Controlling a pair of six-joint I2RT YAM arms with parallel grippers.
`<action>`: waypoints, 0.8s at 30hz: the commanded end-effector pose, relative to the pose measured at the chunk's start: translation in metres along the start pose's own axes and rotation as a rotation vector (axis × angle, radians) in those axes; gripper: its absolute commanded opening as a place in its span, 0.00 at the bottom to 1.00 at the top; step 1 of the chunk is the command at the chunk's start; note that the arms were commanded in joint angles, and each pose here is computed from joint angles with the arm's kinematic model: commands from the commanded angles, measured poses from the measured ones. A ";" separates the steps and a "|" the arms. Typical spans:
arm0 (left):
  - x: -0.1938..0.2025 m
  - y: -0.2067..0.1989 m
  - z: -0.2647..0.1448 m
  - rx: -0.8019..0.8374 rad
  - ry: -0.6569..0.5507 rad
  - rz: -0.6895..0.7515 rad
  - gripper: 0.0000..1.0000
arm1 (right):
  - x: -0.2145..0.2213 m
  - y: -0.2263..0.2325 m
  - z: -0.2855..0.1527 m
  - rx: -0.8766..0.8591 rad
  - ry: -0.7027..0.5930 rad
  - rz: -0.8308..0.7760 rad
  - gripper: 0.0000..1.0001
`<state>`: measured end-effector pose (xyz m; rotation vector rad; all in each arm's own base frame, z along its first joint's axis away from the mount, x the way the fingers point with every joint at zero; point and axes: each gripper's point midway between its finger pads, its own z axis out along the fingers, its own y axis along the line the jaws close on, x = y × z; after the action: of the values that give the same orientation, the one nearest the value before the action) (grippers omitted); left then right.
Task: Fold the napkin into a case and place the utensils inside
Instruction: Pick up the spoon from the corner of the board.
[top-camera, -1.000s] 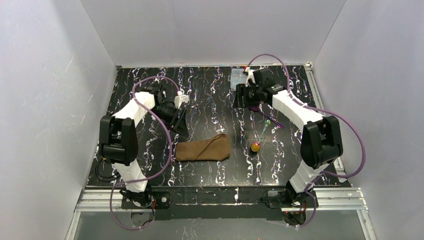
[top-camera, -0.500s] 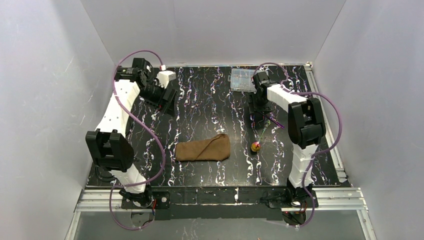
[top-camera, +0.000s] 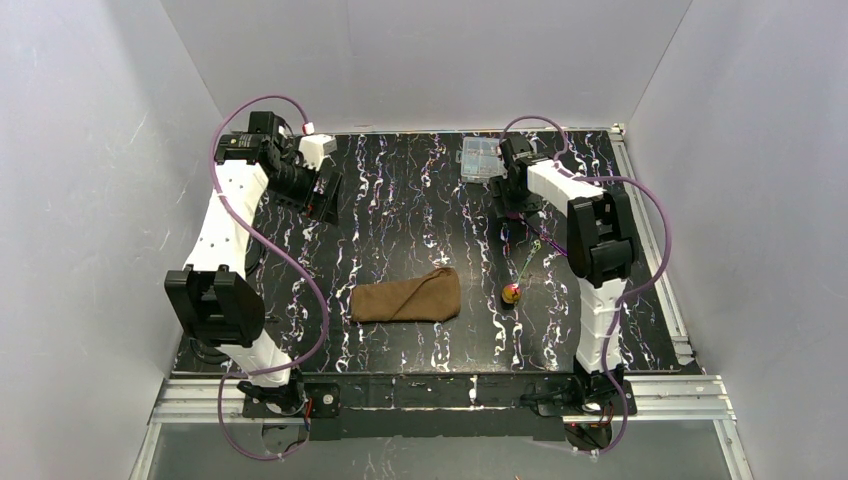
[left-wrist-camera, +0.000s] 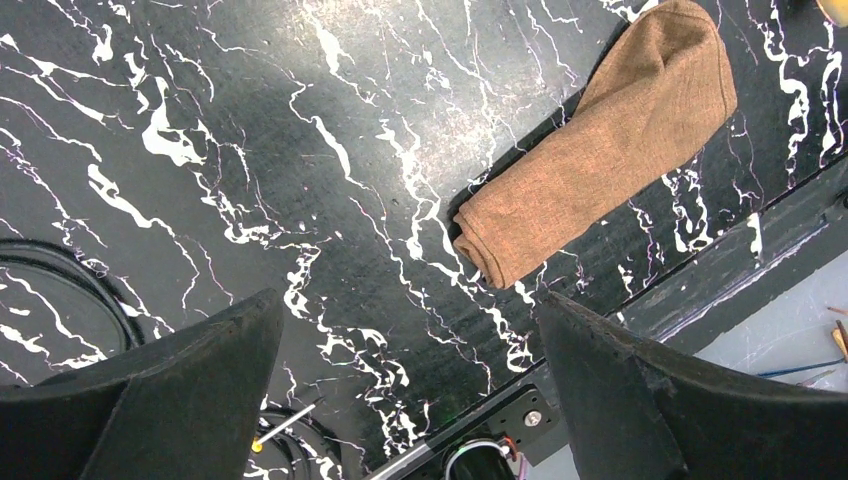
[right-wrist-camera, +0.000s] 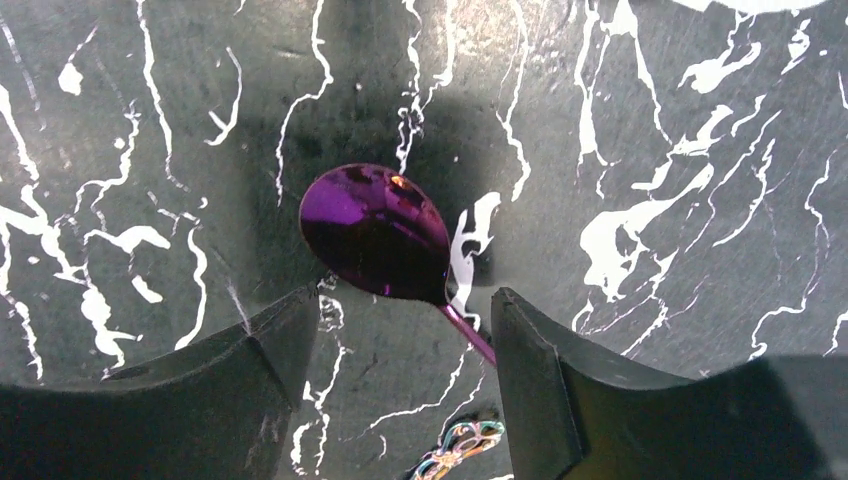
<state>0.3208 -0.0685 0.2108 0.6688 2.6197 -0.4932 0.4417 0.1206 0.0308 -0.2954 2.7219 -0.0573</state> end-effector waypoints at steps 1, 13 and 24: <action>-0.004 -0.012 -0.014 0.007 -0.050 -0.005 0.99 | -0.014 -0.012 0.003 0.048 -0.016 -0.029 0.70; -0.026 -0.007 -0.039 -0.065 -0.162 -0.005 0.99 | 0.014 -0.012 0.014 -0.001 0.055 0.064 0.32; -0.015 -0.048 -0.024 0.161 -0.180 -0.086 0.99 | -0.022 -0.026 -0.025 0.057 -0.101 0.112 0.01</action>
<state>0.3271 -0.0830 0.2418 0.5547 2.5005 -0.5689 0.4488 0.1049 0.0254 -0.1988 2.7285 -0.0831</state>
